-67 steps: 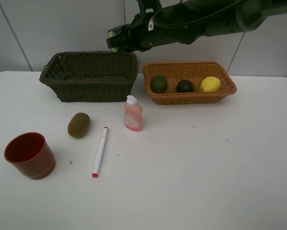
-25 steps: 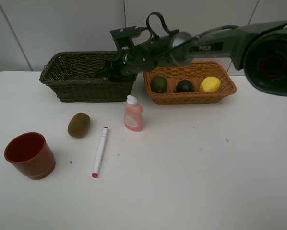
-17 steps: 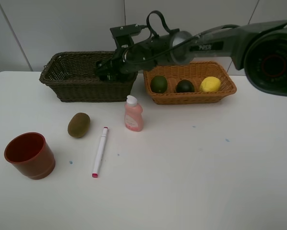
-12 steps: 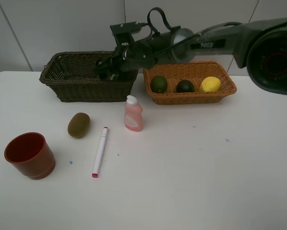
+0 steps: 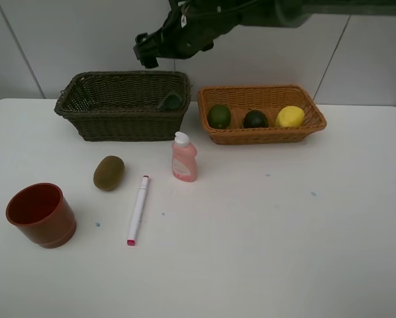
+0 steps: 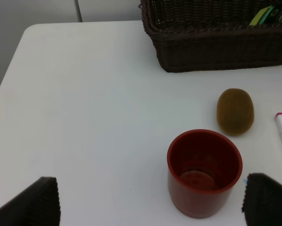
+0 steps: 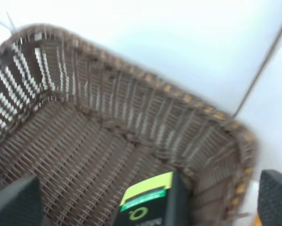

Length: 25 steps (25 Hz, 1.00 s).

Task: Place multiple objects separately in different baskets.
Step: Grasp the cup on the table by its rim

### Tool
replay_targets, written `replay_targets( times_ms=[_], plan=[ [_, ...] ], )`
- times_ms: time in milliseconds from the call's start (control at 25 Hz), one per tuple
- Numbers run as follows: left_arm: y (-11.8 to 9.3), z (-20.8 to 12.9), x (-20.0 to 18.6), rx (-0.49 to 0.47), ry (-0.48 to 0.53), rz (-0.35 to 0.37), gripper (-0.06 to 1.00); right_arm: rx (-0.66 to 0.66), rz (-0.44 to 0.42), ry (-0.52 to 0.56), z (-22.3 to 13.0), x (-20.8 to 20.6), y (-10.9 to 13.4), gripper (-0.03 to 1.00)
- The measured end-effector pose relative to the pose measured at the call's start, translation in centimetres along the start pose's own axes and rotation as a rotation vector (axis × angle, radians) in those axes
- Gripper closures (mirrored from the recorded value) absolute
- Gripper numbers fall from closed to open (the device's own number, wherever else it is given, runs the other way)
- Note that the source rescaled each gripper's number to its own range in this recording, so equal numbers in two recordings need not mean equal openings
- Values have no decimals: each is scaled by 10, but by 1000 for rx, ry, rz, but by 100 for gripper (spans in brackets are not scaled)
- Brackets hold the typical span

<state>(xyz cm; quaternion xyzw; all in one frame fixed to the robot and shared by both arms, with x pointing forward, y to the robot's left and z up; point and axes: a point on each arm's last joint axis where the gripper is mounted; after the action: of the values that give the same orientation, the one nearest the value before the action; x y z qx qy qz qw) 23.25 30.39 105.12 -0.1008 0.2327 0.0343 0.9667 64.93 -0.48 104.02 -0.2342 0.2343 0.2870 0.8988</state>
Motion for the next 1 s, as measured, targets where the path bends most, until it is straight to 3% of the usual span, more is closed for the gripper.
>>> replay_targets(
  times_ms=[240, 520, 1000],
  plan=[
    [0, 0, 0, 0, 0, 0, -6, -17, -64, 30, 30, -69, -23, -3],
    [0, 0, 0, 0, 0, 0, -6, -45, -136, 74, 36, -145, -41, -3],
    [0, 0, 0, 0, 0, 0, -6, -58, -179, 41, -31, -288, -41, -3]
  ],
)
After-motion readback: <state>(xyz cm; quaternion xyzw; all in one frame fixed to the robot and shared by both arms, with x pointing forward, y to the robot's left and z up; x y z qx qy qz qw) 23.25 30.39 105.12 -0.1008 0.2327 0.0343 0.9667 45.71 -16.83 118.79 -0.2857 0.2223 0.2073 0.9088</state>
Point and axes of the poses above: a point on each arm's last joint axis where the gripper is mounted, x pointing out along that axis toward the gripper, y along the wrist's bending axis when the last joint is at zero, z = x × y, and after that the axes turned 11 degrees about -x, right-handed
